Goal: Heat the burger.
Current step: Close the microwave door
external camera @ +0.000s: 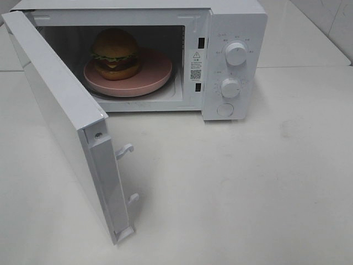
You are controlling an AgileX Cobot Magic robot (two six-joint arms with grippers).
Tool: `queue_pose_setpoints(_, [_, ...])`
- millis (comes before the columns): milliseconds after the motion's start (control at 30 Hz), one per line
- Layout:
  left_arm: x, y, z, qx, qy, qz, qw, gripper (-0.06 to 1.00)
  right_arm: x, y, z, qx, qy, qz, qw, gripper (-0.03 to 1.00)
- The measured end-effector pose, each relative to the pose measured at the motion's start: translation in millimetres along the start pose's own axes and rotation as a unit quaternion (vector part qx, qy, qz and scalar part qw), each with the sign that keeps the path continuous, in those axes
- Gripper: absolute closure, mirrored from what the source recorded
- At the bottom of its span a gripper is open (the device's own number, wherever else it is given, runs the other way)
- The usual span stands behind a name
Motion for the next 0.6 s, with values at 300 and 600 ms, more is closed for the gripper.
queue_pose_setpoints(300, [0.0,0.1,0.0,0.0,0.0,0.0,1.0,-0.04,0.0,0.1,0.0,0.0,0.0,0.0,1.0,0.21])
queue_pose_setpoints(600, [0.0,0.1,0.0,0.0,0.0,0.0,1.0,-0.04,0.0,0.1,0.0,0.0,0.0,0.0,1.0,0.21])
Point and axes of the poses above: a point on each arm's last joint axis where the gripper is mounted, z pointing out along that axis toward the gripper, y along the wrist's bending axis when the last joint is at zero, x = y × z, the point moved 2 cm from there along z, pointing out along that axis toward the gripper, and after that the axes turned 11 degrees about -z, right-handed, at the moved point
